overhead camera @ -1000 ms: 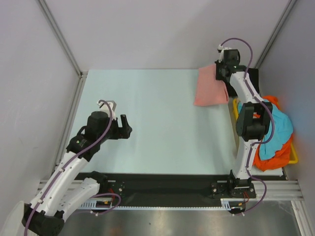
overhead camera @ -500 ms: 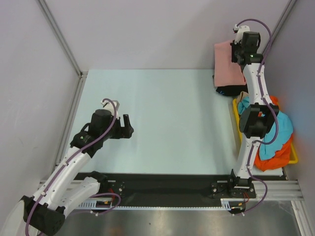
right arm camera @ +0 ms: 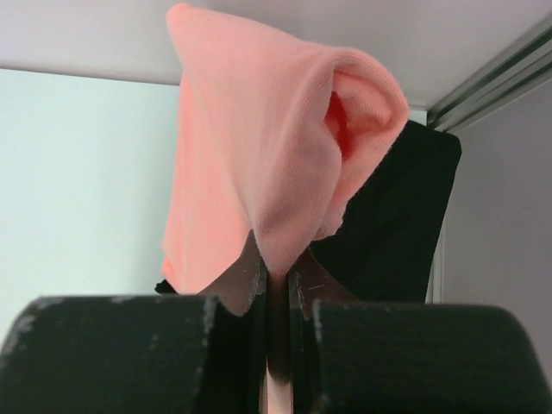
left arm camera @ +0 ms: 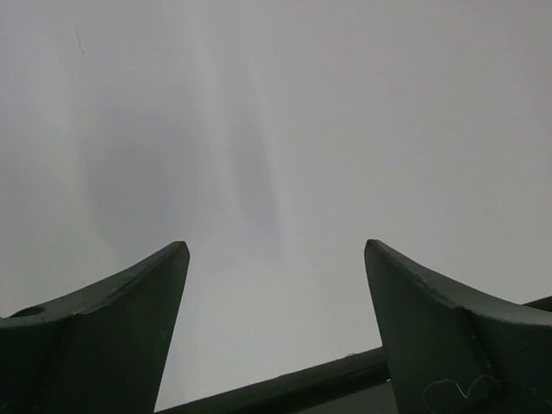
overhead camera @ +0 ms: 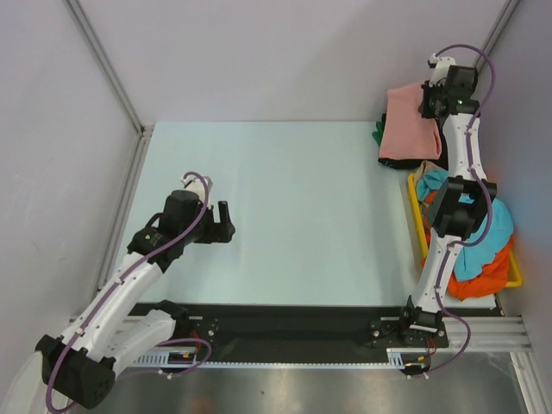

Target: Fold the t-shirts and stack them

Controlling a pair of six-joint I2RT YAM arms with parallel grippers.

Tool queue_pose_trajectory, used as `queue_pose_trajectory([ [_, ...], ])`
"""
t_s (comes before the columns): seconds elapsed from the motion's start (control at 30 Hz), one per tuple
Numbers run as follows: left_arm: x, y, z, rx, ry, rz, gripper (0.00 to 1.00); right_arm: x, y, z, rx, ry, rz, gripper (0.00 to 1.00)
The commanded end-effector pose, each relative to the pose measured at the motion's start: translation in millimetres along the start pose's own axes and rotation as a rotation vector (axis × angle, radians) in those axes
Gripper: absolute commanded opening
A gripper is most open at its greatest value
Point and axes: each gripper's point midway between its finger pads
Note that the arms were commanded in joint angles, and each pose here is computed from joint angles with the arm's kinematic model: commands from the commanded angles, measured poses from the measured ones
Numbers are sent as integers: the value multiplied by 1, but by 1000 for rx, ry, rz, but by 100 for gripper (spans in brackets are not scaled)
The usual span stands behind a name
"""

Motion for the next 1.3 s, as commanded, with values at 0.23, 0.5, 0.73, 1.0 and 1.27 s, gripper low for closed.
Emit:
queue_pose_trajectory([
  [0.23,-1,6,-3,-2,20,10,88,-44,54,-10,-96,-39,48,0],
  [0.5,-9,8,0,15,25,57,88,-159,66,27,-195,269,638,94],
  [0.73,-9,1,-7,-28,24,57,88,-139,9,-1,-302,334,577,95],
  [1.0,-11,-9,-14,-79,23,69,88,-90,-35,-32,-321,495,388,96],
  [1.27,-10,-18,-18,-119,20,67,89,-8,-11,30,-126,668,42,86],
])
Point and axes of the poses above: each gripper's point midway between its finger pads, its own y axis out along the fingers, its own x axis along the line the jaws close on, z = x × y, and after that the axes turned 12 degrees about y, right-handed
